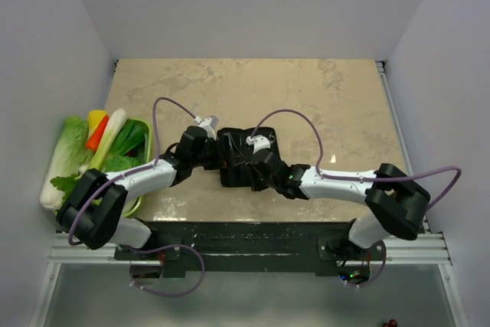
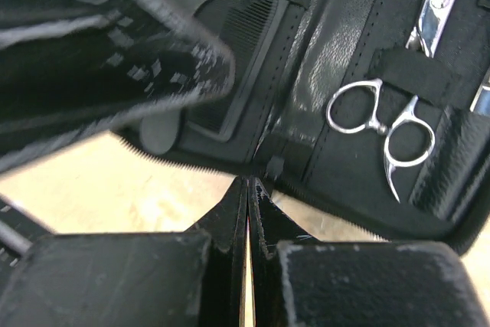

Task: Sort the hair-cutting tools
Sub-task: Adjust the hairdressing tool bag at the center of the board.

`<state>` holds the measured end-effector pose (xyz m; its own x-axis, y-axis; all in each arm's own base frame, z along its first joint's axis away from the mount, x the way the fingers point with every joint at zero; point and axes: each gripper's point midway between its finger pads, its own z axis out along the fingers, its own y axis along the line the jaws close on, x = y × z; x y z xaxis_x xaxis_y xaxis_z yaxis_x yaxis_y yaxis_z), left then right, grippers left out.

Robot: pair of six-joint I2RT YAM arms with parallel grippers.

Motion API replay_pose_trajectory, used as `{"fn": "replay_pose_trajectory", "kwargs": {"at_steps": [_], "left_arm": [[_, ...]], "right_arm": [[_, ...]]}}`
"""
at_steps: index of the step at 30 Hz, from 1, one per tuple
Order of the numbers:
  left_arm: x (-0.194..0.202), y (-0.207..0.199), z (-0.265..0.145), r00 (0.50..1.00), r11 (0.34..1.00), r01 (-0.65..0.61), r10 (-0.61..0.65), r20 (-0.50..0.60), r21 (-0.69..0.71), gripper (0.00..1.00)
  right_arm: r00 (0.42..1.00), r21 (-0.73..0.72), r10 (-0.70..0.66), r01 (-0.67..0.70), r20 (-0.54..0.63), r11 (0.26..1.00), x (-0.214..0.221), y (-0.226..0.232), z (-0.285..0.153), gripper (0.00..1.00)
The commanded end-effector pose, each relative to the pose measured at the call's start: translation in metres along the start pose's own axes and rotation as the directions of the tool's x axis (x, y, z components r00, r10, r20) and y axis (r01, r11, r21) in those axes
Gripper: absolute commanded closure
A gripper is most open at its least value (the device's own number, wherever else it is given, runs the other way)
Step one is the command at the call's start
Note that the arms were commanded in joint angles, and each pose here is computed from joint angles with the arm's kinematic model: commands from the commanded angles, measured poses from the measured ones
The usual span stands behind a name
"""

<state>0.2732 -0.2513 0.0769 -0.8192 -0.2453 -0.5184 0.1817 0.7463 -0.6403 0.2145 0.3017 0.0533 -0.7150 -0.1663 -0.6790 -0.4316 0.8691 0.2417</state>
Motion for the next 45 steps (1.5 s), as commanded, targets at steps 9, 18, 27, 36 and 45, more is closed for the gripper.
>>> {"fn": "replay_pose_trajectory", "kwargs": {"at_steps": [9, 18, 27, 36, 45], "left_arm": [[-0.012, -0.010, -0.008, 0.998, 0.999, -0.033, 0.032, 0.055, 0.022, 0.00], [-0.013, -0.010, -0.009, 0.998, 0.999, -0.036, 0.035, 0.056, 0.019, 0.00], [-0.012, -0.008, -0.009, 0.998, 0.999, -0.034, 0.034, 0.050, 0.014, 0.00], [-0.010, -0.008, -0.008, 0.998, 0.999, -0.033, 0.032, 0.047, 0.013, 0.00], [-0.013, -0.008, -0.007, 0.998, 1.000, -0.016, 0.015, 0.058, 0.014, 0.00]], "right_arm": [[0.997, 0.110, -0.022, 0.014, 0.073, 0.994, -0.023, -0.010, 0.027, 1.00], [0.996, 0.106, -0.019, 0.010, 0.088, 0.994, -0.030, -0.007, 0.026, 1.00], [0.998, 0.140, -0.016, 0.008, 0.059, 0.990, -0.022, -0.017, 0.037, 1.00], [1.000, 0.155, -0.004, 0.001, 0.015, 0.988, 0.002, -0.029, 0.037, 1.00], [1.000, 0.124, 0.025, -0.023, -0.013, 0.992, 0.011, -0.027, 0.025, 1.00]]}}
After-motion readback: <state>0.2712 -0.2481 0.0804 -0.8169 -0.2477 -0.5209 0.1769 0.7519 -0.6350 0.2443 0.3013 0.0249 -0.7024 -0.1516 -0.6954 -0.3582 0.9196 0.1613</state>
